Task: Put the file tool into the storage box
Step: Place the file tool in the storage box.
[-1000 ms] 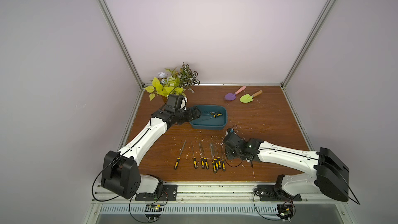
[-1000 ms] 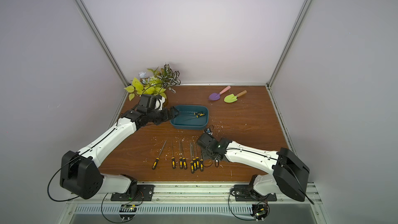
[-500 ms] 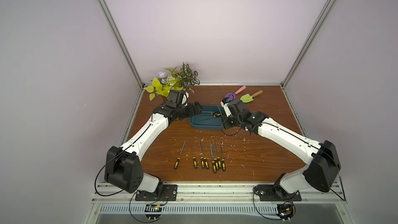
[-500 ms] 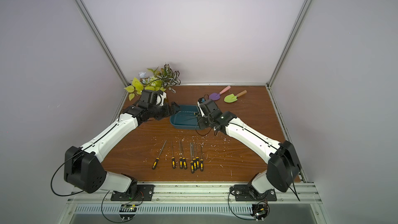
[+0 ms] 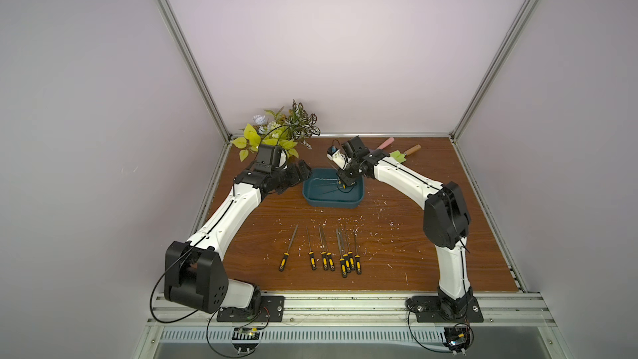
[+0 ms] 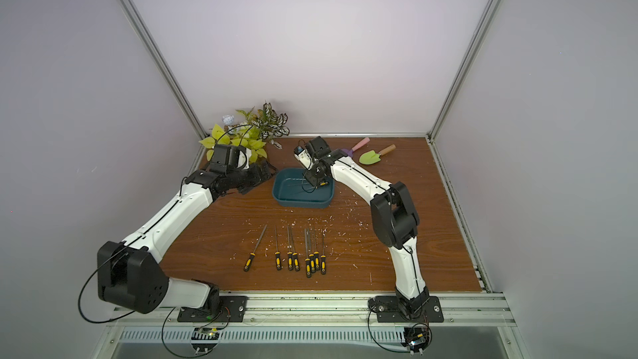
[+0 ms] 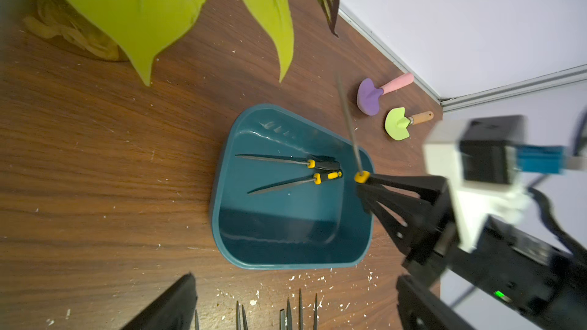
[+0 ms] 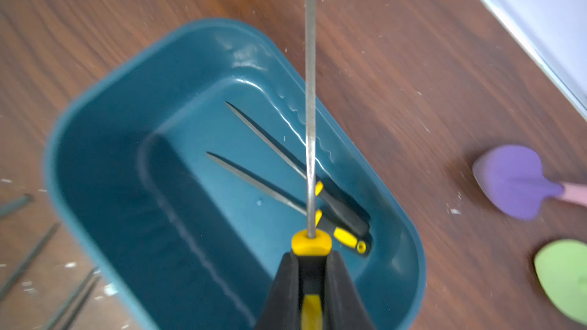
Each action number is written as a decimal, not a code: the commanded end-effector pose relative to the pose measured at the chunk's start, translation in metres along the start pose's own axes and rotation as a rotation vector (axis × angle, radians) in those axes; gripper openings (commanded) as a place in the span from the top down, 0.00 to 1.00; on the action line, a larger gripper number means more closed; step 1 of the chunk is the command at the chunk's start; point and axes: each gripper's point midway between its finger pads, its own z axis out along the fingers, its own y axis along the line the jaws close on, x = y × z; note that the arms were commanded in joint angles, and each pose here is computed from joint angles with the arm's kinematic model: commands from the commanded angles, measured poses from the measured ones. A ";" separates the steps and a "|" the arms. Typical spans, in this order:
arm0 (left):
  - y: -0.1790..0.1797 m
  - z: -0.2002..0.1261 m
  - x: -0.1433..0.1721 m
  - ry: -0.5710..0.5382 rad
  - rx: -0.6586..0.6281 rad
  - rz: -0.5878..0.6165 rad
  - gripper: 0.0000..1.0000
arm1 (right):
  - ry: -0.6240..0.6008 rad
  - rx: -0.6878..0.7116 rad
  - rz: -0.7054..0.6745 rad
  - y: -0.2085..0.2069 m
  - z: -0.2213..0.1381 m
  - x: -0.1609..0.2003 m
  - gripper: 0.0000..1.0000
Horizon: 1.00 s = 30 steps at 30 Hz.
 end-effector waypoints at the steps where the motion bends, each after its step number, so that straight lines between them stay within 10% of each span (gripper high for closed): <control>1: 0.007 -0.007 0.004 -0.007 -0.027 -0.028 0.00 | 0.069 -0.032 -0.108 0.008 0.007 0.014 0.95; 15: 0.004 -0.013 0.003 -0.010 -0.025 -0.036 0.00 | 0.132 -0.011 -0.233 0.034 0.023 0.054 0.95; 22: 0.009 -0.020 0.012 -0.008 -0.031 -0.037 0.00 | 0.126 0.113 -0.218 0.014 0.018 0.056 0.66; 30: 0.012 -0.025 0.021 -0.006 -0.028 -0.037 0.00 | 0.064 0.252 -0.115 -0.012 0.000 0.026 0.57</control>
